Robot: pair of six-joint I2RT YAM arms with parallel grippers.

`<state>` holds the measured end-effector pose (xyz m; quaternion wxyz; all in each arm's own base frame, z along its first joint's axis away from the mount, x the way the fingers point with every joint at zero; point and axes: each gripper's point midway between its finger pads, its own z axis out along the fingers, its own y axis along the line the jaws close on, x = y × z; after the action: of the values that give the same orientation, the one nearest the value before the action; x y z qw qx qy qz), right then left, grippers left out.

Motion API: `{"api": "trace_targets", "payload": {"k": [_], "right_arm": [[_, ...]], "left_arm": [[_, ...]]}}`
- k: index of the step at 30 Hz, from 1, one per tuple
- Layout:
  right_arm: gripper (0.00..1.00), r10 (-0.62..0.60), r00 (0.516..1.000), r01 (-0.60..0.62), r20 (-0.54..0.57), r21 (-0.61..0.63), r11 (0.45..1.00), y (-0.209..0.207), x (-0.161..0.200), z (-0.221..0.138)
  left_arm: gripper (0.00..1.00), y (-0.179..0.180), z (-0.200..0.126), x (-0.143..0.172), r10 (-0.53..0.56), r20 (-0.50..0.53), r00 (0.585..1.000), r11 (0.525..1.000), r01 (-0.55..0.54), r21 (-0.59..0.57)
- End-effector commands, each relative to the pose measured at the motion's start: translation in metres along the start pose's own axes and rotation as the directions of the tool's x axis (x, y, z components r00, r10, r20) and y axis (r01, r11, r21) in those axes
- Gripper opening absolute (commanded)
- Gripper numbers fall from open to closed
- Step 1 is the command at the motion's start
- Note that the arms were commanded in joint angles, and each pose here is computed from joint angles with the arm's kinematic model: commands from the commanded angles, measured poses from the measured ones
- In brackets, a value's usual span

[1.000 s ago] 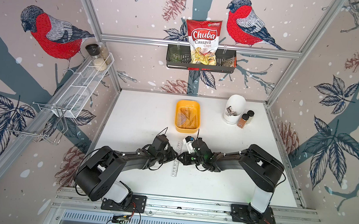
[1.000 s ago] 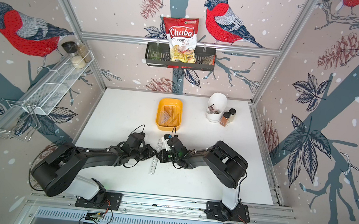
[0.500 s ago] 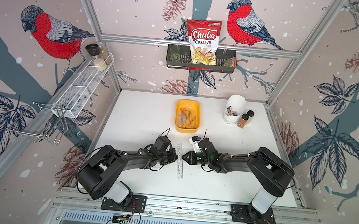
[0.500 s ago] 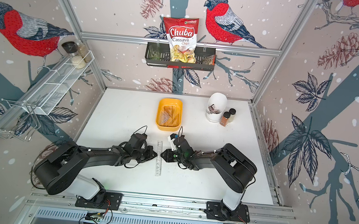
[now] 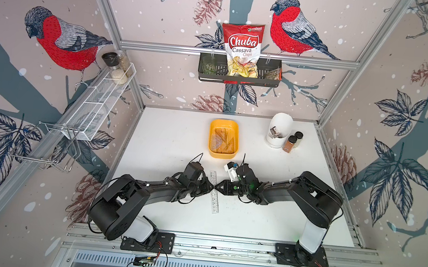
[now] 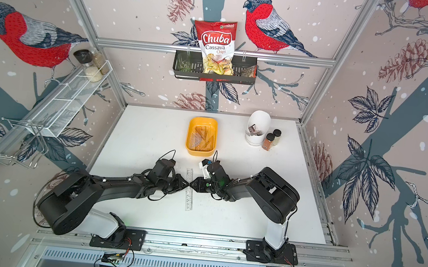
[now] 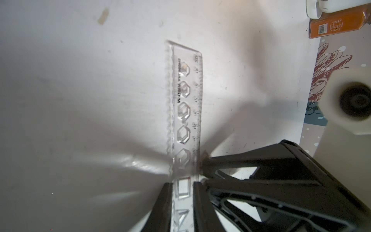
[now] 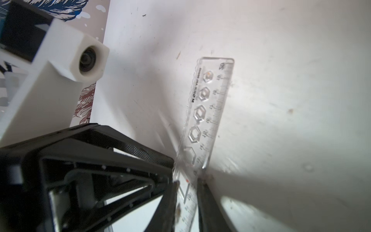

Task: Put the scattered rulers into the storage box
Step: Pick up the ruler from the center of the board.

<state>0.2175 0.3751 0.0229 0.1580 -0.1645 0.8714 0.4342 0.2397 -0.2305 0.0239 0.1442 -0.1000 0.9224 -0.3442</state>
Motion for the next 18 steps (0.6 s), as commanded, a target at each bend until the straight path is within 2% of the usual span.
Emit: {"api": "trace_targets", "payload": {"k": [1,9,18], "right_arm": [[0.25,0.010,0.999,-0.009,-0.041,0.018,1.000,-0.006,0.010,0.005],[0.23,0.018,0.998,-0.017,-0.057,0.009,1.000,-0.007,0.012,0.009],[0.22,-0.040,0.999,0.040,0.011,0.002,0.999,0.010,-0.007,-0.007]], "left_arm": [[0.31,0.003,0.002,0.004,-0.007,-0.018,1.000,1.000,0.007,-0.018],[0.35,-0.003,0.001,0.002,-0.005,0.000,1.000,1.000,0.005,-0.004],[0.36,0.016,-0.018,-0.010,-0.064,0.095,0.993,0.996,0.069,-0.059]]}}
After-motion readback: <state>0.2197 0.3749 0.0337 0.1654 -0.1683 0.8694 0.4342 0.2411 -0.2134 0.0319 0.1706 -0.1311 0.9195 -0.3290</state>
